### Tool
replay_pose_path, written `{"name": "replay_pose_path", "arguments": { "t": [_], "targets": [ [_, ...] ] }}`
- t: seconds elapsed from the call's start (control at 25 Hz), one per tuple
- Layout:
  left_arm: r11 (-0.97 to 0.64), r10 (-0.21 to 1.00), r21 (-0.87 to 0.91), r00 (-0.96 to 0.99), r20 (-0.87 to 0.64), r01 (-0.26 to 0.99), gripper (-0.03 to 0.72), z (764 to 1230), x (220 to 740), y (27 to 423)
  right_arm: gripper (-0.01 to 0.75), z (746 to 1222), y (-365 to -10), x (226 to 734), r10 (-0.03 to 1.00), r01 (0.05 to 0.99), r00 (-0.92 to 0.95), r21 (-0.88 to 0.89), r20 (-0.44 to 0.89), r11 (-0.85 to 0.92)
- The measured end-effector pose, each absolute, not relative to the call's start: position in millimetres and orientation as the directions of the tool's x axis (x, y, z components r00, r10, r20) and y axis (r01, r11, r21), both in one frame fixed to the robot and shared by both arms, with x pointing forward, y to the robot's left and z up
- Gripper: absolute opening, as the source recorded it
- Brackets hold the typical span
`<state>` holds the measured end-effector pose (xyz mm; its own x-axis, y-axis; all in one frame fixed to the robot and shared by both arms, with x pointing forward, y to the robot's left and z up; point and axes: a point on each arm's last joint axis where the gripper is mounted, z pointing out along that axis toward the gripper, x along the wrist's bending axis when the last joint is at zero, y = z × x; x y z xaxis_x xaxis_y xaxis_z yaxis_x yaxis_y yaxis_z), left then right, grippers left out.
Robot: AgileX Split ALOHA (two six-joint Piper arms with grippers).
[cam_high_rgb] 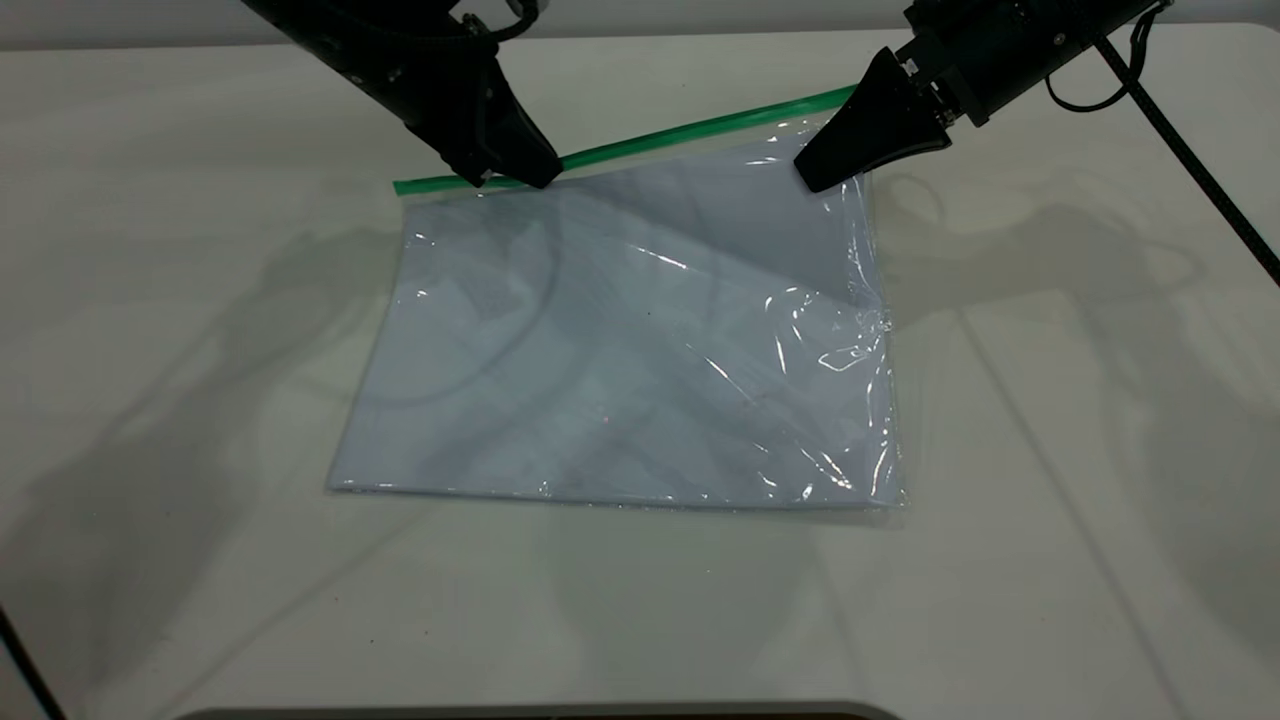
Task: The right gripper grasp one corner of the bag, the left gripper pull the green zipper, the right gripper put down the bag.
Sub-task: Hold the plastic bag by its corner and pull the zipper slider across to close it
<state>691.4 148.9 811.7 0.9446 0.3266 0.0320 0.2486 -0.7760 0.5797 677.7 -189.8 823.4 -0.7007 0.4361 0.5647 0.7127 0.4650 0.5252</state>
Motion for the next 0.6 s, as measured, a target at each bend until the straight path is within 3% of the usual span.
{"name": "replay_pose_path", "arguments": {
  "t": [0.6],
  "targets": [
    [-0.786,0.380,0.547,0.923,0.061,0.287,0.069,808,703,199,0.036,824,-190,678,0.436,0.712,-0.702,0.528,0.564,0.463]
  ]
}}
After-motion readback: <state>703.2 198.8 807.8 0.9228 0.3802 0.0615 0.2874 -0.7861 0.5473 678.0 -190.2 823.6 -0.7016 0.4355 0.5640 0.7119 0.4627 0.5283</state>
